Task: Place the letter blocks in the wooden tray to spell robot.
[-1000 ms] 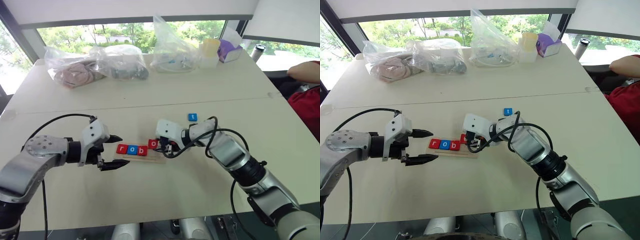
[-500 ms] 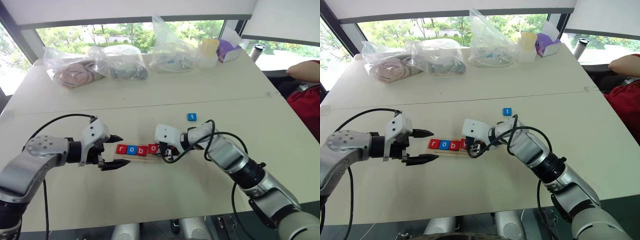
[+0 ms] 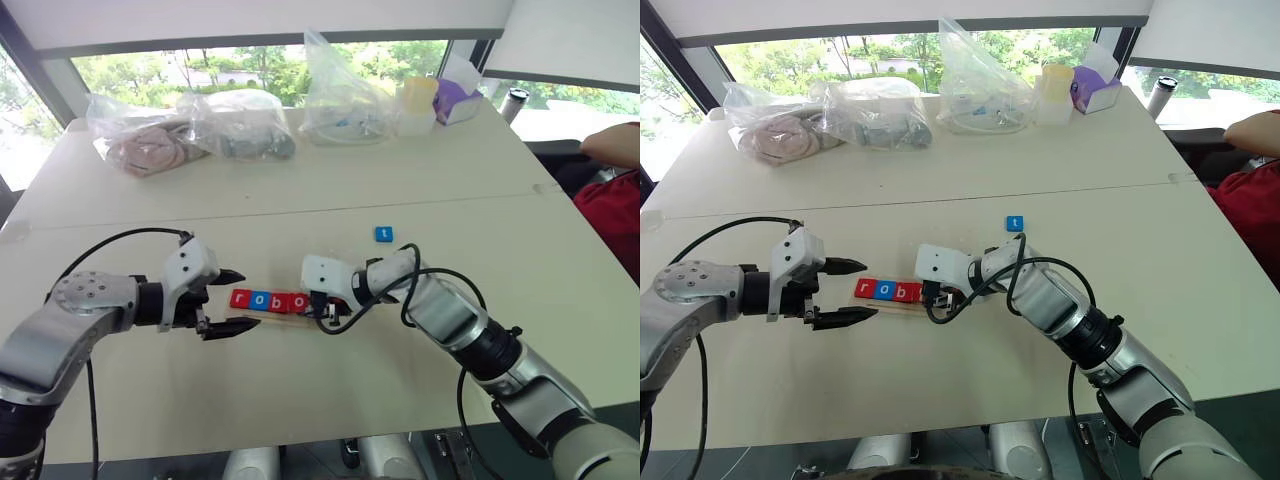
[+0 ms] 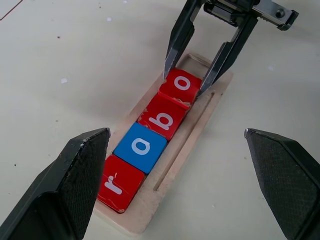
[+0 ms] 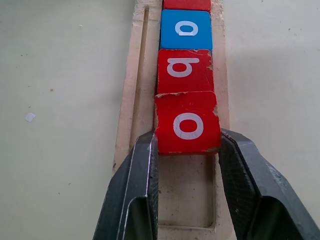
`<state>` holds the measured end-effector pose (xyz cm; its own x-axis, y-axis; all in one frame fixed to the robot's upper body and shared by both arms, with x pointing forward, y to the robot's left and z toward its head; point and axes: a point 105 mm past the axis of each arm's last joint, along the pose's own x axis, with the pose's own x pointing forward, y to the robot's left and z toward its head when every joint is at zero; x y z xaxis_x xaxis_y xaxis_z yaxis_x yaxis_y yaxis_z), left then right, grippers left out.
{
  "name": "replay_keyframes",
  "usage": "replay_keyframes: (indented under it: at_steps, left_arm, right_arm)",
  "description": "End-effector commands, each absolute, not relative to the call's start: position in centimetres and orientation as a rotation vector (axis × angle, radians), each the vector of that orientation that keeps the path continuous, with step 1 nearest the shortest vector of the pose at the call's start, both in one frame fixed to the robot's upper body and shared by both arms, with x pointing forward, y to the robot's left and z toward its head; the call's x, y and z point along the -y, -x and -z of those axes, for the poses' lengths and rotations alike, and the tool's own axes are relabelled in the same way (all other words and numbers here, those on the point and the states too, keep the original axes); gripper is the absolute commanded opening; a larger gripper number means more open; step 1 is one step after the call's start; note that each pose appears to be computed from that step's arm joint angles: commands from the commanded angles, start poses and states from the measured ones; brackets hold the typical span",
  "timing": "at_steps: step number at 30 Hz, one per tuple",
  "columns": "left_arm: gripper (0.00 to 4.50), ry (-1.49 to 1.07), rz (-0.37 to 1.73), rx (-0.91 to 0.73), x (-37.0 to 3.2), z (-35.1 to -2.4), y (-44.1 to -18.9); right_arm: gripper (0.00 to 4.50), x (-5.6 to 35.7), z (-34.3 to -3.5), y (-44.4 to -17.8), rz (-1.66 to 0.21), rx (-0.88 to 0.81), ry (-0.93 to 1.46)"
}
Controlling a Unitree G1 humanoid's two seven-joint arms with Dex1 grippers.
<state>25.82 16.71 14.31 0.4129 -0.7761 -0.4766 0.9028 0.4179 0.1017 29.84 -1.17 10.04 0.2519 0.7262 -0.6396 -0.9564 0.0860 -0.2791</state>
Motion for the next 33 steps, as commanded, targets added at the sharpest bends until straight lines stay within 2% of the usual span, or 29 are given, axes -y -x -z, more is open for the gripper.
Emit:
replay_keyframes:
  at_steps: [1,3,5,7,8,10,15,20,24,27,33]
  left_arm:
    - [4.50,-0.405,1.079,-0.356,-16.6,-14.8,-26.1]
    - [4.50,-0.409,1.078,-0.357,-16.6,-14.8,-26.2]
    - [4.50,-0.408,1.078,-0.355,-16.6,-14.8,-26.2]
    - [4.50,-0.409,1.078,-0.354,-16.6,-14.8,-26.3]
    - [4.50,-0.409,1.078,-0.353,-16.5,-14.8,-26.3]
    - [4.50,-0.410,1.077,-0.352,-16.6,-14.9,-26.4]
    - [4.50,-0.414,1.071,-0.352,-16.8,-15.0,-26.7]
    - [4.50,-0.419,1.071,-0.352,-16.8,-15.1,-26.9]
    - [4.50,-0.415,1.079,-0.346,-16.6,-15.2,-27.0]
    - [4.50,-0.410,1.085,-0.346,-16.5,-15.2,-27.0]
    - [4.50,-0.408,1.082,-0.350,-16.5,-15.2,-26.9]
  right_arm:
    - [1.17,0.5,-10.6,-29.5,-1.313,-0.337,0.751]
    - [1.17,0.4,-10.7,-29.4,-1.315,-0.335,0.747]
    - [2.16,0.3,-10.7,-29.4,-1.310,-0.330,0.747]
    - [2.96,0.2,-11.2,-29.7,-1.293,-0.318,0.732]
    - [3.56,0.1,-11.3,-29.8,-1.288,-0.314,0.725]
    - [4.48,0.1,-12.8,-30.6,-1.254,-0.293,0.672]
    - [4.48,0.6,-15.7,-31.5,-1.220,-0.263,0.556]
    - [4.48,1.2,-16.5,-31.4,-1.220,-0.257,0.510]
    - [4.48,2.3,-15.0,-32.7,-1.132,-0.248,0.599]
    - [4.48,2.6,-13.3,-32.7,-1.139,-0.245,0.687]
    - [4.48,2.5,-12.3,-32.4,-1.162,-0.247,0.701]
